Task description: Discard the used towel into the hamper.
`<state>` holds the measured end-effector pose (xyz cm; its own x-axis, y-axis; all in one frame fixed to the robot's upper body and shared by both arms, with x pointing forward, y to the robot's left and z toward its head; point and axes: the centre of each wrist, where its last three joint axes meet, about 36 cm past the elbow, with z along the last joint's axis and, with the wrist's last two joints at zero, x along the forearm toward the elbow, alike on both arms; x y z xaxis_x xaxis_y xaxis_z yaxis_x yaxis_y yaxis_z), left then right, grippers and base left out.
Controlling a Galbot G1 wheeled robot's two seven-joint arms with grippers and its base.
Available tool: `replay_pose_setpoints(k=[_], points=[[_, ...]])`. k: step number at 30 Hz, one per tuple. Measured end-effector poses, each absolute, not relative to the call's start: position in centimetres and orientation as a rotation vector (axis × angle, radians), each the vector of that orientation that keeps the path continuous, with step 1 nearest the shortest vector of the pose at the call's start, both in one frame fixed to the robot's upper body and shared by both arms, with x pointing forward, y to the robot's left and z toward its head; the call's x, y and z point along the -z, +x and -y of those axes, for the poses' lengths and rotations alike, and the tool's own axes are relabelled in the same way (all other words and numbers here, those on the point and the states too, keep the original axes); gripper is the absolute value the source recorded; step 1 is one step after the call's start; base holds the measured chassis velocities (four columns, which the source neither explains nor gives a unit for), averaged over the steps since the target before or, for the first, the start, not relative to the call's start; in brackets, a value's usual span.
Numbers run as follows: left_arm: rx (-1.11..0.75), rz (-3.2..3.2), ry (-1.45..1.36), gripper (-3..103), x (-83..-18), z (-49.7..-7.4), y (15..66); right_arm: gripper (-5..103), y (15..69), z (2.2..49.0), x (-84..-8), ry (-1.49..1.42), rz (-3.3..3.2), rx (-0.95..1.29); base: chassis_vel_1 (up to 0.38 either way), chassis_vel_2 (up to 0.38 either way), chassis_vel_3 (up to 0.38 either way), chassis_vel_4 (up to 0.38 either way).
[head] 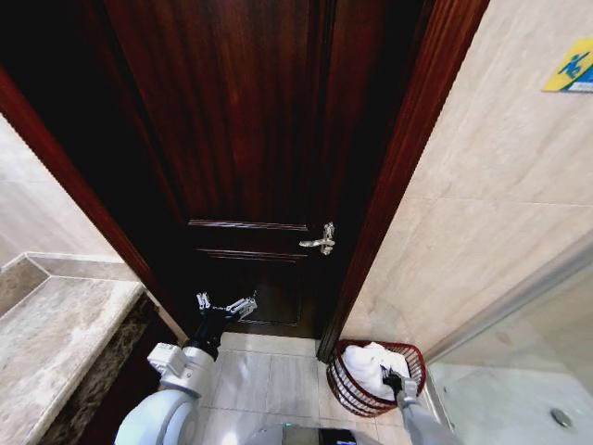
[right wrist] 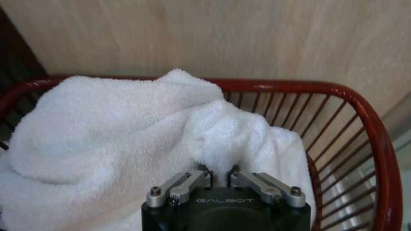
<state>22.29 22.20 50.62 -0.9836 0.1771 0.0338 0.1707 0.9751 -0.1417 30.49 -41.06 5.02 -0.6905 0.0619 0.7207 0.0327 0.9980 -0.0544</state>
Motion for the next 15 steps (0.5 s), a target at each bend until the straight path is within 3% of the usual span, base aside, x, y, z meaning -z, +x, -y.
replay_pose_setpoints(k=[15], points=[[-0.214,3.076,-0.271,100,-50.6,-22.2,22.3,12,32.4,38.6,-4.8,-0.119,2.211,0.004,0.0,0.0,0.0,0.0]])
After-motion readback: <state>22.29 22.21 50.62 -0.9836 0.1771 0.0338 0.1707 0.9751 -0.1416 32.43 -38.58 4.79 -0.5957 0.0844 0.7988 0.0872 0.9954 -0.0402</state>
